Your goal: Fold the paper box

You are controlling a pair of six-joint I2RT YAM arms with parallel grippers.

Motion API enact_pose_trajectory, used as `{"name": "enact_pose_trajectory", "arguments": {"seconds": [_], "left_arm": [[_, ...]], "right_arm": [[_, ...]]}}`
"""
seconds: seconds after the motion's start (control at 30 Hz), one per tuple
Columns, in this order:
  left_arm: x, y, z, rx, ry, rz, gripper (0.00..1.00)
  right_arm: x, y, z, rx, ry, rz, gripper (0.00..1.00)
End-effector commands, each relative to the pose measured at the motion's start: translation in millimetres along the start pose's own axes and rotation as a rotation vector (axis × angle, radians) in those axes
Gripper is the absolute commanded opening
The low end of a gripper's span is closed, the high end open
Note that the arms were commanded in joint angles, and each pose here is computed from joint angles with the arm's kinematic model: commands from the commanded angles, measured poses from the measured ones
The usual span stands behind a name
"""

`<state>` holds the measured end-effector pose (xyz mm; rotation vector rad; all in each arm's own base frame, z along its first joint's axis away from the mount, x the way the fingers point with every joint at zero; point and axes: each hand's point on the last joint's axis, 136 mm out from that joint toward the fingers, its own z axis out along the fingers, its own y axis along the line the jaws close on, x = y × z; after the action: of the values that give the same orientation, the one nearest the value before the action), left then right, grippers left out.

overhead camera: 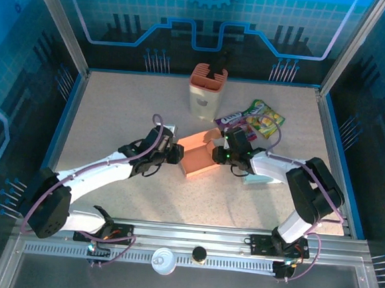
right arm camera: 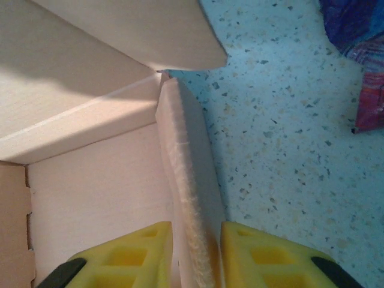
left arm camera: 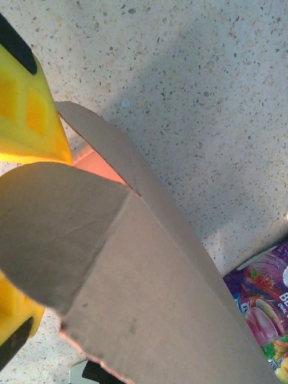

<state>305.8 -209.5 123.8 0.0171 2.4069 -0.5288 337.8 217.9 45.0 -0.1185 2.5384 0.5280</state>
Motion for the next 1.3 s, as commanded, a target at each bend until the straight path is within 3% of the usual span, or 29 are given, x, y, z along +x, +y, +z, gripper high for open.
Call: {"name": "enact_pose_trajectory", "arguments": {"seconds": [0.0,0.17,0.37,0.53,0.77,0.83,0.93,1.1,1.27], "left_arm": [[-12,-10,-1,0.034,-0.011,-0.011,0.31],[-13,-9,-1,0.034,-0.008,-0.012,0.3],[-14,-11,-1,0.041,-0.009,-0.013,0.29],[-14,-12,0,0.05,-0.007,-0.017,0.28],[-8,-7,-3,0.041,-0.006,-0.035,0.31],[-4,-6,-3,0.049,-0.002,-0.046,0.32],[2,-6,-2,0.057,0.008,-0.052,0.32],[9,-3,1,0.05,0.027,-0.054,0.33],[13,0,4,0.042,0.031,-0.054,0.34]], "right_arm": [[-2,-1,8,0.002,0.017,-0.009,0.23],[-4,-10,15,0.08,0.042,-0.042,0.21],[1,-16,10,0.262,0.066,-0.15,0.0],[6,-8,7,0.343,0.075,-0.242,0.0],[24,-10,5,0.36,0.136,-0.233,0.0],[26,-9,3,0.342,0.13,-0.218,0.17],[20,-6,-5,0.333,0.103,-0.209,0.32],[2,1,-16,0.302,0.044,-0.187,0.39],[-13,6,-19,0.278,-0.01,-0.164,0.4]]}}
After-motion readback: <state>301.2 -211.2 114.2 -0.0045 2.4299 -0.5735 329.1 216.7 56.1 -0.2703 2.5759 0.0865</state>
